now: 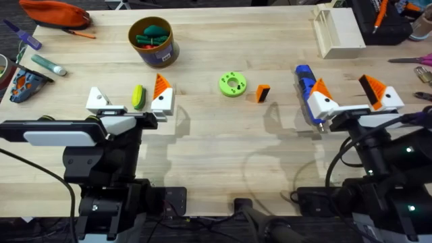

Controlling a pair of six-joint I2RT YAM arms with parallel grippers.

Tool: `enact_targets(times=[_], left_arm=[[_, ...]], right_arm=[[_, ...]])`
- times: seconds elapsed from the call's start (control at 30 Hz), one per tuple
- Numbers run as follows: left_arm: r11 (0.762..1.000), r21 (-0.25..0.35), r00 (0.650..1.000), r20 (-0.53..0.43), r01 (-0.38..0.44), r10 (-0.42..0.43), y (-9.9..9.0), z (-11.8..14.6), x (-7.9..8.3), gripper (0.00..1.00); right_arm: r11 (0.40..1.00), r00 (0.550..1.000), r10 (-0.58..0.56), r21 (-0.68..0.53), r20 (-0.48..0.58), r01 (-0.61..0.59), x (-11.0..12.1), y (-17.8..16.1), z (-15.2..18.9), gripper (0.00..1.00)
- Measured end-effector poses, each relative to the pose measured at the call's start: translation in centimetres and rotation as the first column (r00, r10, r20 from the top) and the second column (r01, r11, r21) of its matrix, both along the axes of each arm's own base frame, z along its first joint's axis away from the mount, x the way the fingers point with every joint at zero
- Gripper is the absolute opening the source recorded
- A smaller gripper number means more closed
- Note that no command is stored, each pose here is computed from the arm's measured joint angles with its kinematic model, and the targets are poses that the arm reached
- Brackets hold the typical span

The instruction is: Pick up the gripper from the table and insert it into the empty holder that is missing its gripper. Then pick up a screw, insert it into the mounting hole, and use the screwdriver to tighten it. Finally, clean up the table by picking up the vegetable and placing it into the bucket.

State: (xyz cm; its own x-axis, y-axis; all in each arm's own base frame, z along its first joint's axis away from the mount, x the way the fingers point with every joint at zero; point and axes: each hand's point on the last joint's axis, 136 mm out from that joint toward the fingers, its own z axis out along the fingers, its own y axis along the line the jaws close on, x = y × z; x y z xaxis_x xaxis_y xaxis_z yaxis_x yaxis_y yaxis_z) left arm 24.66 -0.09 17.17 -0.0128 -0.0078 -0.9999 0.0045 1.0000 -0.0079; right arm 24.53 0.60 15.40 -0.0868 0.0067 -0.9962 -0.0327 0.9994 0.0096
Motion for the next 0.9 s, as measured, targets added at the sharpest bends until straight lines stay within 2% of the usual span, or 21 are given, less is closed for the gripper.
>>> enact_targets(times=[0.37,0.47,0.67,0.77,0.9], left_arm=[[1.0,0.0,1.0,0.003,0.0,0.0,0.0,0.1,0.0,0.985],[1.0,0.0,0.999,0.034,0.0,0.0,0.0,0.8,0.0,0.985],[1.0,0.0,0.998,0.06,0.0,0.0,0.0,2.1,-0.2,0.985],[1.0,0.0,0.997,0.08,-0.004,0.004,0.1,4.9,-1.0,0.985],[1.0,-0.003,0.994,0.106,-0.029,0.029,0.5,10.1,-2.7,0.985]], right_arm=[[1.0,1.0,-0.008,-0.001,-0.002,0.008,0.0,-0.1,-0.1,0.989],[1.0,1.0,-0.01,-0.001,0.007,0.01,0.0,-0.2,0.2,0.989],[1.0,0.989,-0.023,0.002,0.145,0.023,0.0,-0.4,3.9,0.988],[0.999,0.981,-0.034,0.004,0.191,0.034,-0.5,-0.6,6.3,0.989],[0.999,0.959,-0.037,0.008,0.28,0.036,-1.9,-0.6,12.0,0.989]])
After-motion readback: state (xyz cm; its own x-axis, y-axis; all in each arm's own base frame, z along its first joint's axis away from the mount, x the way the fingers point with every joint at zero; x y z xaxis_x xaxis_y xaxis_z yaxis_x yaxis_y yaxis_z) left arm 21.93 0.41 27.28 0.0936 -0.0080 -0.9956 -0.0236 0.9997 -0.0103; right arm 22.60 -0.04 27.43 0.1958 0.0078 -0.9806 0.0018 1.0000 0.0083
